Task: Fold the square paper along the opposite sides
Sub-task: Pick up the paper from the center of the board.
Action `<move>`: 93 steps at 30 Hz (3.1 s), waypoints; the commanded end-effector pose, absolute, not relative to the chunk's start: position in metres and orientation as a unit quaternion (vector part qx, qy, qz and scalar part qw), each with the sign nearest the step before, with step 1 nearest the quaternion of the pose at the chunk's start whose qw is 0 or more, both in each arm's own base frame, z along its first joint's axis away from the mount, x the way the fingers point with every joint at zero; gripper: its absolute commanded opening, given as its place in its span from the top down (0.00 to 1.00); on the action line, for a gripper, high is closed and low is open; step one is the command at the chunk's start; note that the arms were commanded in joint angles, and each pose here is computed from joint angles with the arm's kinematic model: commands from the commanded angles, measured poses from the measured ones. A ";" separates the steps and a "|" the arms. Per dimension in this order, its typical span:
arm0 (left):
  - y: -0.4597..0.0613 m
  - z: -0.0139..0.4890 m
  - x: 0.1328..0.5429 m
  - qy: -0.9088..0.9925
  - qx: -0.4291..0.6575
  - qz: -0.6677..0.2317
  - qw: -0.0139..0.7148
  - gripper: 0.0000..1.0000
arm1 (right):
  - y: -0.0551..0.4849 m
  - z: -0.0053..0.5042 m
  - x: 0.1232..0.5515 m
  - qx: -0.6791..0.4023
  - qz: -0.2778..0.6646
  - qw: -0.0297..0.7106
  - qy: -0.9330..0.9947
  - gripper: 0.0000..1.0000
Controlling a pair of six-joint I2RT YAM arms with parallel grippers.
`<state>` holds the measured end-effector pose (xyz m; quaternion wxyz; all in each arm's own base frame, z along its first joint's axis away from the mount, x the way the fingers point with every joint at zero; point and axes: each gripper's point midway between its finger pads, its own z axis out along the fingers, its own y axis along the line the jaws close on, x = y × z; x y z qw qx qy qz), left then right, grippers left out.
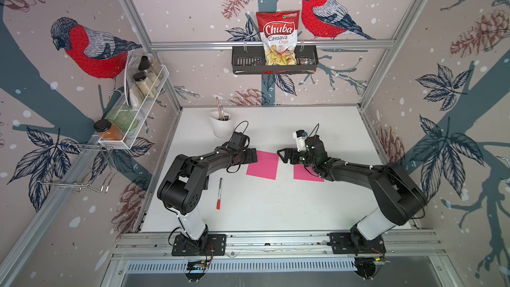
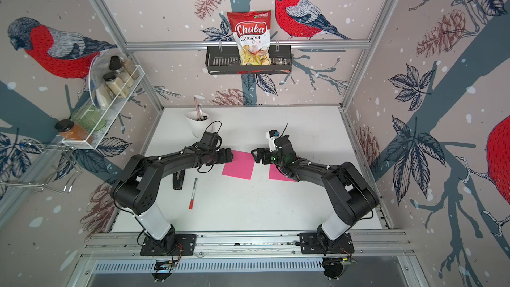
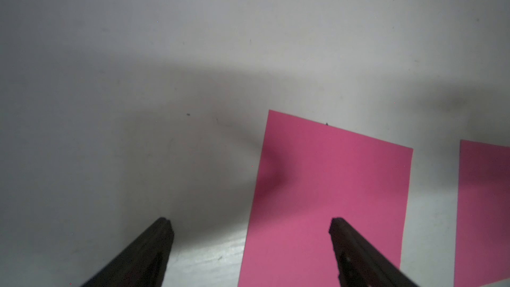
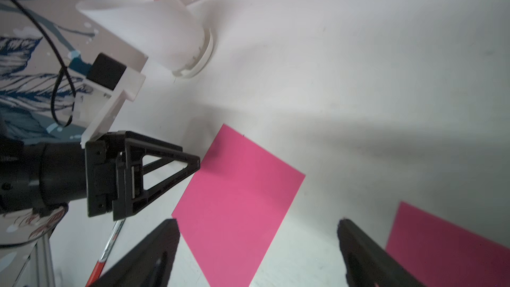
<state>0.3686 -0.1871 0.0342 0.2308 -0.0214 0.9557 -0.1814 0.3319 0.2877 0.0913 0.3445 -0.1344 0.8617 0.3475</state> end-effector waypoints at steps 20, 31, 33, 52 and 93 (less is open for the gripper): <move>-0.185 -0.025 0.304 0.970 -0.036 -0.206 0.122 0.12 | 0.329 -0.008 0.279 -0.255 0.242 0.276 0.895 0.13; -0.170 -0.049 0.278 0.975 -0.068 -0.189 0.098 0.14 | 0.356 -0.006 0.275 -0.287 0.279 0.278 0.873 0.13; -0.169 -0.051 0.276 0.975 -0.070 -0.188 0.096 0.16 | 0.358 -0.007 0.275 -0.290 0.280 0.277 0.872 0.12; -0.202 0.037 0.326 0.942 -0.034 -0.269 0.197 0.66 | 0.330 0.076 0.317 -0.210 0.311 0.342 0.862 0.06; -0.230 0.227 0.361 0.747 0.029 -0.550 0.374 0.49 | 0.320 0.233 0.311 -0.120 0.666 0.259 0.689 1.00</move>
